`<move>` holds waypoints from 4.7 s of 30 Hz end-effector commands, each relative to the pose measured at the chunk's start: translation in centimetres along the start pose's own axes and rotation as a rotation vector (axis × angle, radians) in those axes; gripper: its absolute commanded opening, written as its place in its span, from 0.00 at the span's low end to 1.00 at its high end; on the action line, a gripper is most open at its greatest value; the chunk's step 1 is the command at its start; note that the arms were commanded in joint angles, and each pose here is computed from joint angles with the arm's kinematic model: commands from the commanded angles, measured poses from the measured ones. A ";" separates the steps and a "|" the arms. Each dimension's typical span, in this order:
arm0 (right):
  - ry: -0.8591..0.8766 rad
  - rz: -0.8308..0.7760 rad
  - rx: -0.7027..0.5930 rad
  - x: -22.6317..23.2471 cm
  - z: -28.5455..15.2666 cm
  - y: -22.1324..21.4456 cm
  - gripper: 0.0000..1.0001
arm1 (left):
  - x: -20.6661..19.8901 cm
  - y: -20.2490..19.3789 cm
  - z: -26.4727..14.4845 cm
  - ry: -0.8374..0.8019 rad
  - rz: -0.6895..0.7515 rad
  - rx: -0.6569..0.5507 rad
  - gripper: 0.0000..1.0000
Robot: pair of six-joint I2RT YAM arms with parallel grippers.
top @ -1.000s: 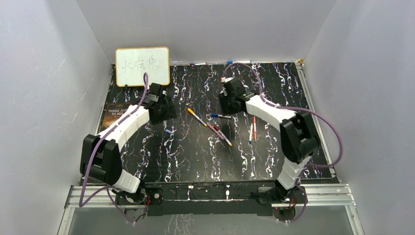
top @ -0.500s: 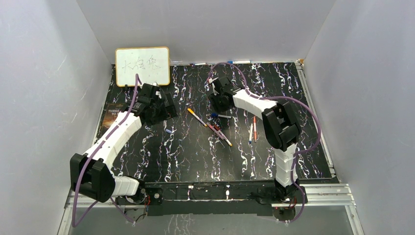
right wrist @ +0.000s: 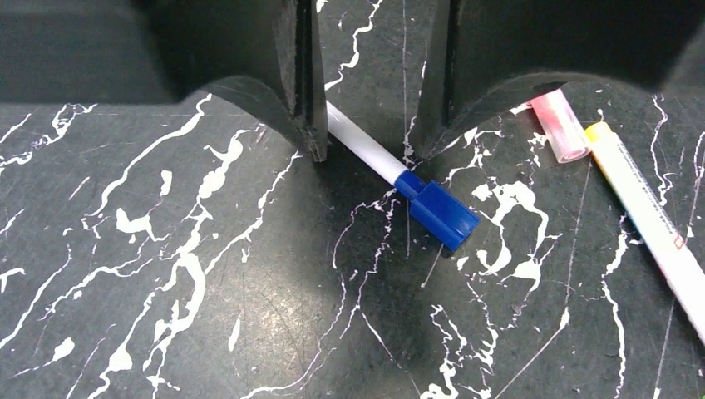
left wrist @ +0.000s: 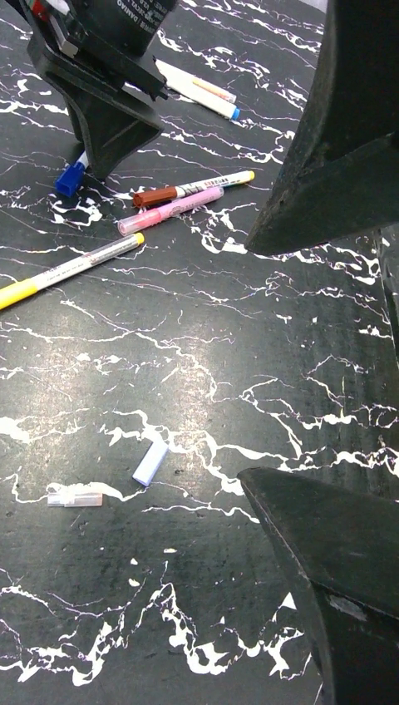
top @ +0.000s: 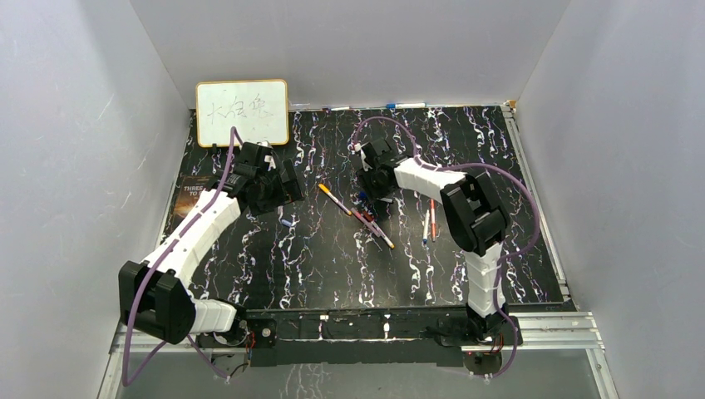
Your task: Open the pen caps
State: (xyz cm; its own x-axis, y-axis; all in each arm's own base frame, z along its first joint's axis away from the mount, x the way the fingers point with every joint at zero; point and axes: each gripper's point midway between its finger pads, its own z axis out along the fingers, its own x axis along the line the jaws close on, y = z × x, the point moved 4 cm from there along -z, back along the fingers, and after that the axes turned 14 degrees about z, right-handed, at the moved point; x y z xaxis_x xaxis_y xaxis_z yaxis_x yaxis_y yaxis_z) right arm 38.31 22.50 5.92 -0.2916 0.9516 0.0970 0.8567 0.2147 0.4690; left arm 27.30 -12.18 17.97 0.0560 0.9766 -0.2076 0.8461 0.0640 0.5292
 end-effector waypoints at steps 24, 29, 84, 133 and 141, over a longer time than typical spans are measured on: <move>0.676 0.262 -0.115 11.6 -15.1 -1.4 0.00 | -7.5 -0.7 -0.1 -0.538 -0.340 -0.162 0.98; 0.772 0.252 -0.094 15.0 -16.4 -2.6 0.00 | -8.8 -1.0 0.8 -0.511 -0.327 -0.152 0.98; 0.650 0.258 0.077 15.0 -14.6 -13.4 0.00 | -3.7 4.5 6.5 -0.334 -0.391 -0.221 0.06; -0.175 0.440 -0.157 -7.2 -8.4 -8.2 0.40 | 6.5 -2.3 9.6 0.050 -0.162 0.173 0.41; -0.014 0.326 -0.221 -3.2 -11.2 -5.1 0.46 | 5.2 0.9 5.4 0.011 -0.149 0.084 0.65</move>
State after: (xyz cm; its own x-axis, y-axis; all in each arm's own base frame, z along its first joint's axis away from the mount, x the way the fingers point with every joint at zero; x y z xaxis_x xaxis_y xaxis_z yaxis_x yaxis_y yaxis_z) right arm 28.56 12.52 8.67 0.1394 0.9736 0.1806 0.8398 -0.2129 0.4994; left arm 30.67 -8.07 7.91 -0.1199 0.9623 -0.2443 0.9231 0.1986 0.3294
